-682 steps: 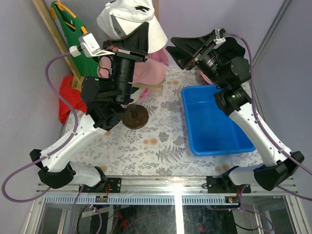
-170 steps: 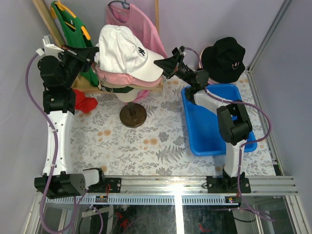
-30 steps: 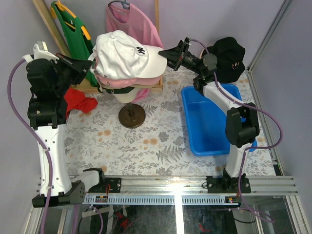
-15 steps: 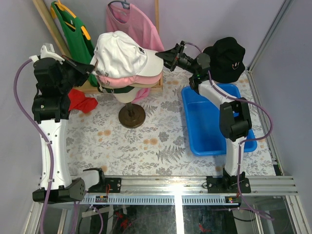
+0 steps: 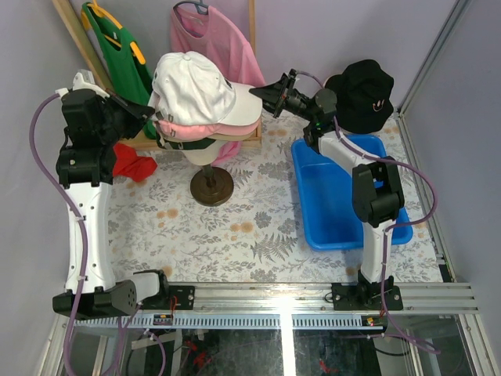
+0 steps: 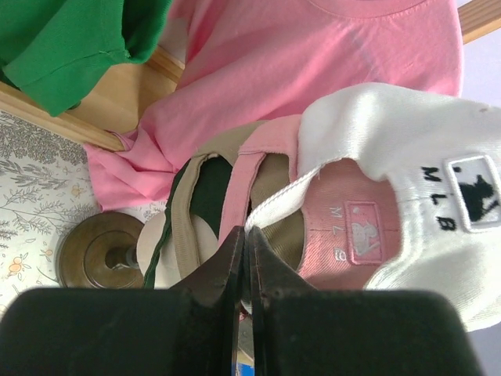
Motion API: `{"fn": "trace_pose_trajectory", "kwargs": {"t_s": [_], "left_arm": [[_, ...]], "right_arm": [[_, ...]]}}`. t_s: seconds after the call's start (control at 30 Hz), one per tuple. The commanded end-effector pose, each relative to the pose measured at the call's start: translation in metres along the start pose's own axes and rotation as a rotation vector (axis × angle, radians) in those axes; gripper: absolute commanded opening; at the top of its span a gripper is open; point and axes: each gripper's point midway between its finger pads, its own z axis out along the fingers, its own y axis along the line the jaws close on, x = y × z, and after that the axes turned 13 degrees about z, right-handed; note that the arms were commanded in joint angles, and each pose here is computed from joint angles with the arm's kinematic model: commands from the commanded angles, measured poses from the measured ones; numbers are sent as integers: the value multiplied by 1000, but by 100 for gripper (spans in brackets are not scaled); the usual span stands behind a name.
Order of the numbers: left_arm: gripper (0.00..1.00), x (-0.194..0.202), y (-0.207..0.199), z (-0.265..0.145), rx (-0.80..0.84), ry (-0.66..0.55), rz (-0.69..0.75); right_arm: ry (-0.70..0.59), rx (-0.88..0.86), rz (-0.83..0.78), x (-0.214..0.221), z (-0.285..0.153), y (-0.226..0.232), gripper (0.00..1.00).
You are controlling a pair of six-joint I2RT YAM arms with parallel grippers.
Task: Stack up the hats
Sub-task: Stack the hat on the hat.
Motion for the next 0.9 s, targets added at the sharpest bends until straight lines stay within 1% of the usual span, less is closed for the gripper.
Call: {"fn": "trace_pose_trajectory", "kwargs": {"t_s": [0.0, 0.33, 0.6, 0.87], "left_arm": [[0, 17, 19, 8, -59, 55, 16], [0, 37, 33, 21, -76, 108, 6], [0, 43, 40, 23, -95, 130, 31], [0, 58, 52, 28, -123, 159, 21]], "right_arm": [[24, 18, -45, 3, -14, -15, 12], [2, 33, -44, -2, -18, -29, 9], [-2, 55, -61, -2, -17, -32, 9], [-16, 94, -57, -3, -19, -50, 7]]}}
